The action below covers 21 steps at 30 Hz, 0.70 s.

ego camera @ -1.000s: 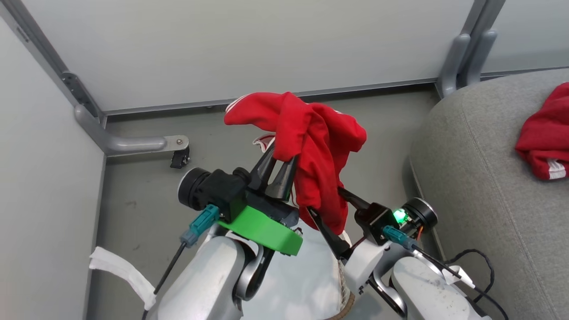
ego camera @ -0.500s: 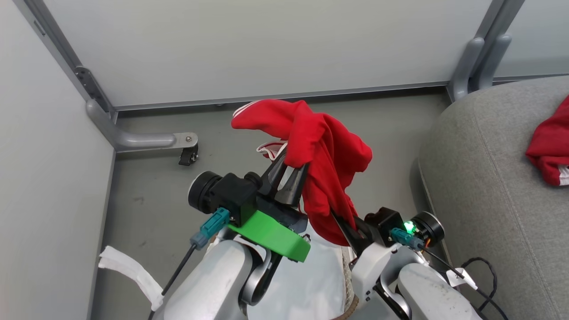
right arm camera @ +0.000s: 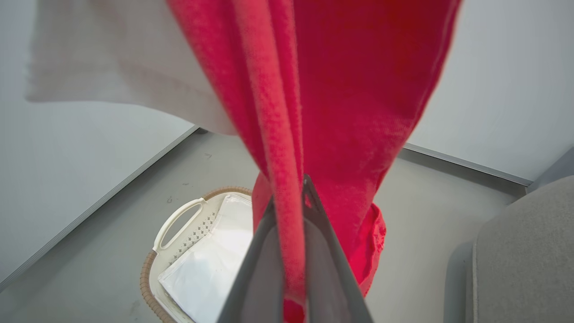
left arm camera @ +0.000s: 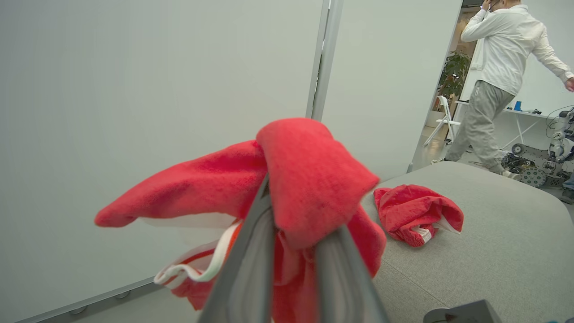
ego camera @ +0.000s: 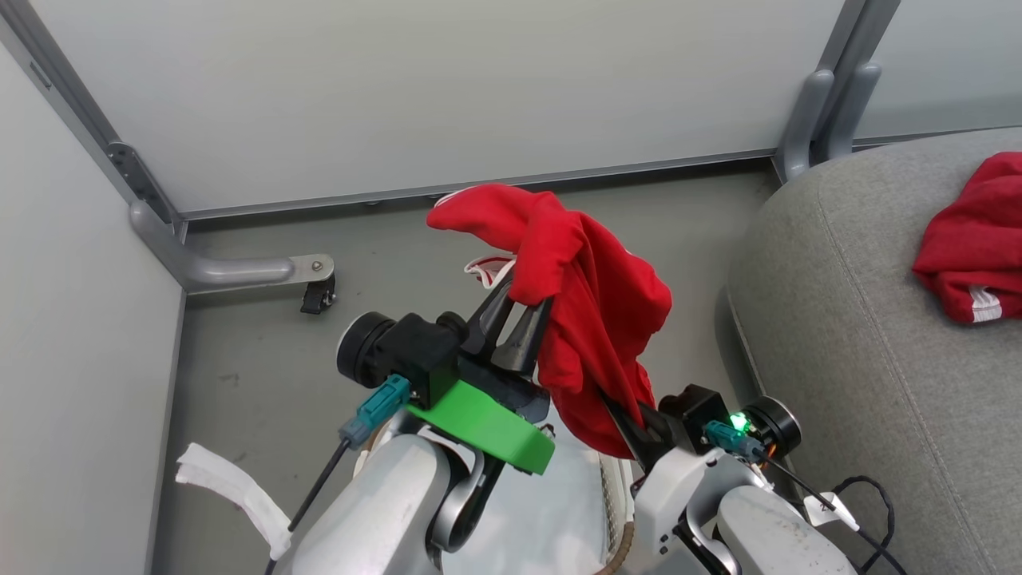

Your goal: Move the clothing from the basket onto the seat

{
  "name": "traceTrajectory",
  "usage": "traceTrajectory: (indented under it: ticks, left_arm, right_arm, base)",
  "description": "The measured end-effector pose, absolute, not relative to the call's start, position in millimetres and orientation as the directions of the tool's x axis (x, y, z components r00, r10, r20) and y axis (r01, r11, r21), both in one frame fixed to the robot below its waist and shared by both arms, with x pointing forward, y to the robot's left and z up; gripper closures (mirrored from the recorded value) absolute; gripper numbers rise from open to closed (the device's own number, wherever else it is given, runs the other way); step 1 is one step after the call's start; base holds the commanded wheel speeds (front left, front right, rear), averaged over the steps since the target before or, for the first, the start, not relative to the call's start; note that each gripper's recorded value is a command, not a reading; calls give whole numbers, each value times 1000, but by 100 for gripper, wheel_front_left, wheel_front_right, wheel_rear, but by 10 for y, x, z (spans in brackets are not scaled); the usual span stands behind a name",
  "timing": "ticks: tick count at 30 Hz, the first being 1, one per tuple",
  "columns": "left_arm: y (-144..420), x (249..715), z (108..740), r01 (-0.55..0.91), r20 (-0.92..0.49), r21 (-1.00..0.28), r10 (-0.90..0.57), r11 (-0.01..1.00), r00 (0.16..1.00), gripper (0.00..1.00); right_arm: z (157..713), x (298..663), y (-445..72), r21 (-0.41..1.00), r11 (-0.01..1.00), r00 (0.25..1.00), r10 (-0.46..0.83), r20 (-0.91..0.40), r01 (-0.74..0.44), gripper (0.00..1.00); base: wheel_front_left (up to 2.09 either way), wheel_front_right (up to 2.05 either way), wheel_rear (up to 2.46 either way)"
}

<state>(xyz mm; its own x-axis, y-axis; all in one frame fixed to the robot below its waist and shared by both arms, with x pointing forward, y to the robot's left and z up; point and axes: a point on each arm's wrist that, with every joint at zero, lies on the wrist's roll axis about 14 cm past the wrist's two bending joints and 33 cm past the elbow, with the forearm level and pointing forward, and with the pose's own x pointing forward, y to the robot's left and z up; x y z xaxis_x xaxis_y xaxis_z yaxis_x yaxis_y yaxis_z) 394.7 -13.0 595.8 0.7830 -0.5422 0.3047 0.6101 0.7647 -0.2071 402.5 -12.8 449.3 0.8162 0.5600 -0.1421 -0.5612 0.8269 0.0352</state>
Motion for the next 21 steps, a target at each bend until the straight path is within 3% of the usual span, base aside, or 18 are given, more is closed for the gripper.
traceTrajectory:
  ticks: [21]
  left_arm:
    - [-187,3979,5901,619,293,-218,-554,755,779,100]
  right_arm:
    - [4461,4035,-202,55,841,828,540,-147,-539,100]
  base:
    - [0,0,0]
